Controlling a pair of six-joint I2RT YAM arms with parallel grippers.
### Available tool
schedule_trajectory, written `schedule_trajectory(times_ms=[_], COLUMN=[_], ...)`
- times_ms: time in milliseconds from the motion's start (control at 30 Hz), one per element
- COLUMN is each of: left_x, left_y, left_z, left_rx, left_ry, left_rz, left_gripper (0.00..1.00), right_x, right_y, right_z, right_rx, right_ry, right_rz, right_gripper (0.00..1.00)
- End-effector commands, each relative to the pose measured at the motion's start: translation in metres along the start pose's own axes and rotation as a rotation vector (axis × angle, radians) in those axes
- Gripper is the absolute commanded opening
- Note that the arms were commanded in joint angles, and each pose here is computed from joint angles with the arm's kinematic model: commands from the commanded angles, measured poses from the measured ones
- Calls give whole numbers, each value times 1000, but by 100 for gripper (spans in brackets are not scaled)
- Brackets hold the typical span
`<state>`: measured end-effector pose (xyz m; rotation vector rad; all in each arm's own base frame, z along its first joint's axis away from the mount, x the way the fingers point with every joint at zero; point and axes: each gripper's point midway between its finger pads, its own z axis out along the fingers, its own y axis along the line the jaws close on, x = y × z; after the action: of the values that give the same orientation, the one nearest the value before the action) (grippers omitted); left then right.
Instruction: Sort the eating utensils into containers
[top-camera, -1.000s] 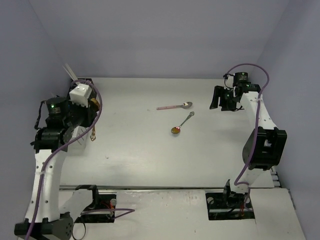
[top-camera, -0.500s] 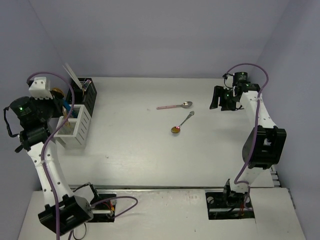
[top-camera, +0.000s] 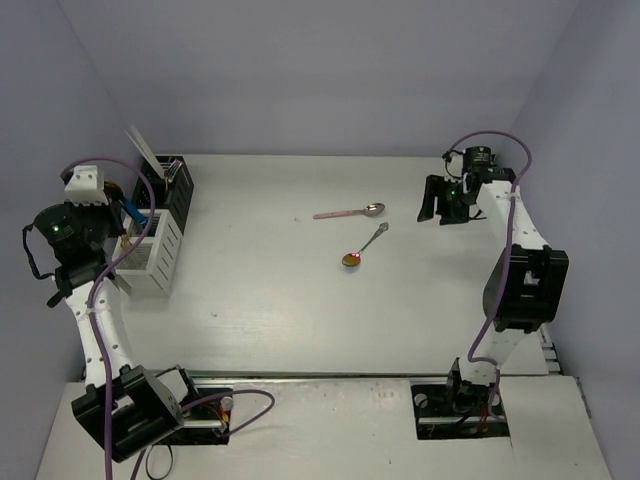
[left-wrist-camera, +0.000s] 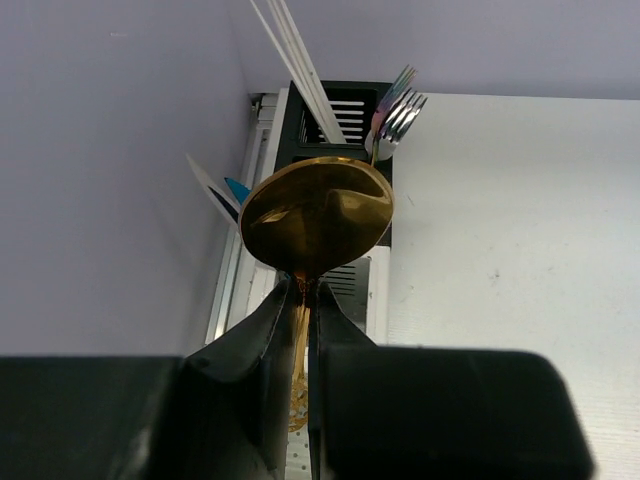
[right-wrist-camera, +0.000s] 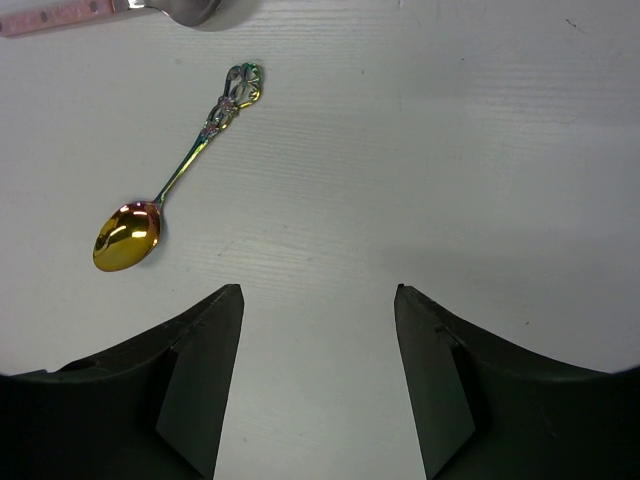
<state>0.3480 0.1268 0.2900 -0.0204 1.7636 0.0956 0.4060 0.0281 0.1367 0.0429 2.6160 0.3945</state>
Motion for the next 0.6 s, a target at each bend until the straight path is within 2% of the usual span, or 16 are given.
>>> schedule_trajectory(times_ms=[0, 167, 367, 567], left_x=[-31, -11, 11, 32], left_y=[17, 26, 29, 18], left_z=[5, 10, 17, 25], left_rx=[-61, -103, -106, -39], left_ry=[-119, -72, -31, -20], left_rz=[92, 88, 90, 38], left_gripper=[0, 0, 0, 0], right_x=[-18, -21, -19, -12], right_y=[7, 10, 12, 8], right_z=[-5, -1, 2, -1], right_rx=[-23, -9, 19, 48], right_ry=[-37, -13, 8, 15], right_rz=[-29, -38, -88, -86], right_gripper=[59, 60, 65, 76])
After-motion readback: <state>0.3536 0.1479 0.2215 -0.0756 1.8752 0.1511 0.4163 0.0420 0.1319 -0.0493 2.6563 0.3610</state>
